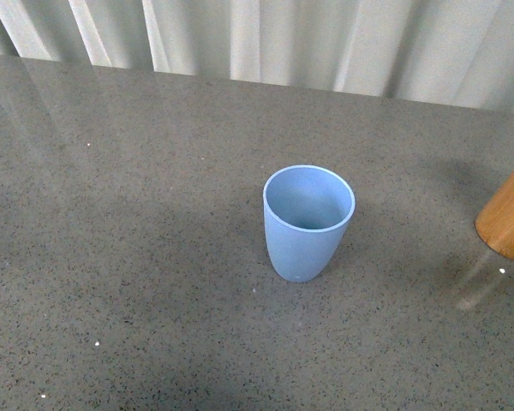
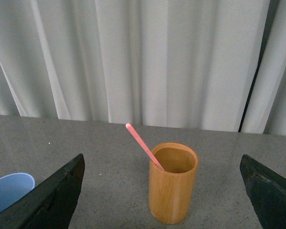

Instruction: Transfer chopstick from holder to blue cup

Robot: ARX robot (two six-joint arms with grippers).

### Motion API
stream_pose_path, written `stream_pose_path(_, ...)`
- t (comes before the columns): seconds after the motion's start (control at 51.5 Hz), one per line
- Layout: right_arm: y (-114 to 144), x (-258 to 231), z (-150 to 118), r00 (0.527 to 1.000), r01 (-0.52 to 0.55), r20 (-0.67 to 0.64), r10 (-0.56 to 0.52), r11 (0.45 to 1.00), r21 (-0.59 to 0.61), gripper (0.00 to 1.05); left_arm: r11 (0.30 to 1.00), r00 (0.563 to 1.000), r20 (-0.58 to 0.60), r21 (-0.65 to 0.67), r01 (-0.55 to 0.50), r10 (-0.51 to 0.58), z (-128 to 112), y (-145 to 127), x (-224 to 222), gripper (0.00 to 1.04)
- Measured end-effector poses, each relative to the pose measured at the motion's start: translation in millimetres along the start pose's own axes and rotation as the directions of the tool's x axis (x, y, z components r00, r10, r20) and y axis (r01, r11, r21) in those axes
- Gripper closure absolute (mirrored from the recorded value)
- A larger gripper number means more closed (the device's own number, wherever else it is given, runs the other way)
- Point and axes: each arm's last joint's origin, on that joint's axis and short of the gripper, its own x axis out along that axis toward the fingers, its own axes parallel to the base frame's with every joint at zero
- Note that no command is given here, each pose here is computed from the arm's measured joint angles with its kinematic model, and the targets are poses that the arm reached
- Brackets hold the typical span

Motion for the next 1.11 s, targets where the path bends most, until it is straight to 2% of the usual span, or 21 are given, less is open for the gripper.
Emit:
stream_pose_path(0.563,0.0,0.0,0.0,1.0,0.0,0.0,0.0,1.0,0.0,0.1,1.0,1.0,0.002,0.0,0.0,0.0,0.0,0.0,-13.7,1.01)
stream_pose_path(0.641,0.0,0.0,0.0,1.0,0.0,0.0,0.0,1.0,0.0,0.1,1.0,0.999,-0.033,0.001,0.002,-0.002,-4.4,0.0,-20.6,1.01)
stream_pose_path(0.933,0.0,0.0,0.0,1.0,0.0,0.0,0.0,1.0,0.0,0.1,1.0,1.0,-0.005,0.001,0.002,-0.002,-2.8,0.0,-24.8,1.01)
stream_pose_path(0.971,0.0,0.0,0.0,1.0,0.0,0.0,0.0,1.0,0.0,0.1,1.0,1.0,-0.005,0.0,0.002,-0.002,-2.8,0.0,-24.8,0.95)
stream_pose_path(1.049,0.0,0.0,0.0,1.0,0.0,0.0,0.0,1.0,0.0,0.1,1.0,1.0,-0.005,0.0,0.002,-0.002,-2.8,0.0,-24.9,0.76)
stream_pose_path(1.107,0.0,0.0,0.0,1.0,0.0,0.0,0.0,1.0,0.0,0.1,1.0,1.0,-0.005,0.0,0.002,-0.002,-2.8,0.0,-24.8,0.67)
